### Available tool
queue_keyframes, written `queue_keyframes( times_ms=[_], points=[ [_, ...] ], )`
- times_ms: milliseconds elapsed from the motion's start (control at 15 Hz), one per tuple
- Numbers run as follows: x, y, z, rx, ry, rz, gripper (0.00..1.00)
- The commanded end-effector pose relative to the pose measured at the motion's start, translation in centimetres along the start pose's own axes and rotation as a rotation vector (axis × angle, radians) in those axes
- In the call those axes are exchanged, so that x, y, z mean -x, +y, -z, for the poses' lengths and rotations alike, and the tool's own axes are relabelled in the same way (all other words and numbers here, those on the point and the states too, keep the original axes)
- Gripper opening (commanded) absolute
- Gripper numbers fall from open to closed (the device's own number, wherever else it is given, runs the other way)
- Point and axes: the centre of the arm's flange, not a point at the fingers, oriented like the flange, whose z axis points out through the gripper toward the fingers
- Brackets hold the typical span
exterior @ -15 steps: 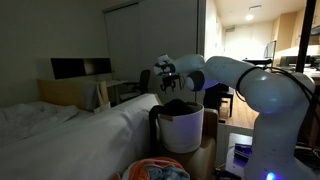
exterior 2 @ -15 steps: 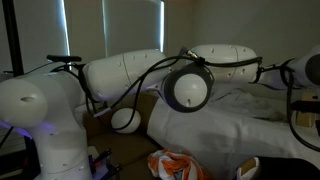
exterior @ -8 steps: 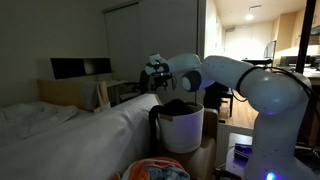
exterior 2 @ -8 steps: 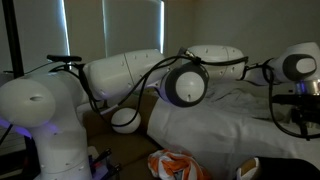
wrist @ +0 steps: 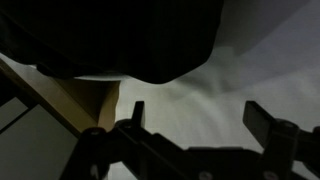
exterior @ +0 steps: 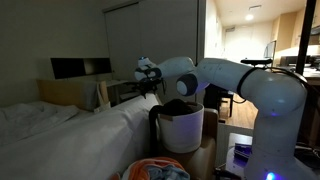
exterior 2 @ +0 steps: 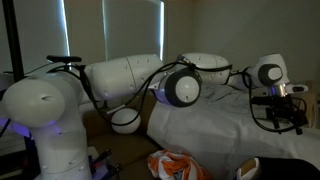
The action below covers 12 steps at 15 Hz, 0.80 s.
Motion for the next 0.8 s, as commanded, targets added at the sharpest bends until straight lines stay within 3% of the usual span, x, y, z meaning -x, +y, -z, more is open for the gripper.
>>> queue_keyframes(
  times_ms=[0, 133, 267, 733],
  points=[
    [6.9, 1.0, 2.5, -0.017, 0.035, 0.019, 1.0],
    [6.3, 1.2, 4.1, -0.045, 0.038, 0.031, 1.0],
    [5.1, 1.3, 6.7, -0.021, 0.076, 0.018, 1.0],
    [3.0, 1.0, 18.8, 0.007, 0.197, -0.133, 1.0]
  ],
)
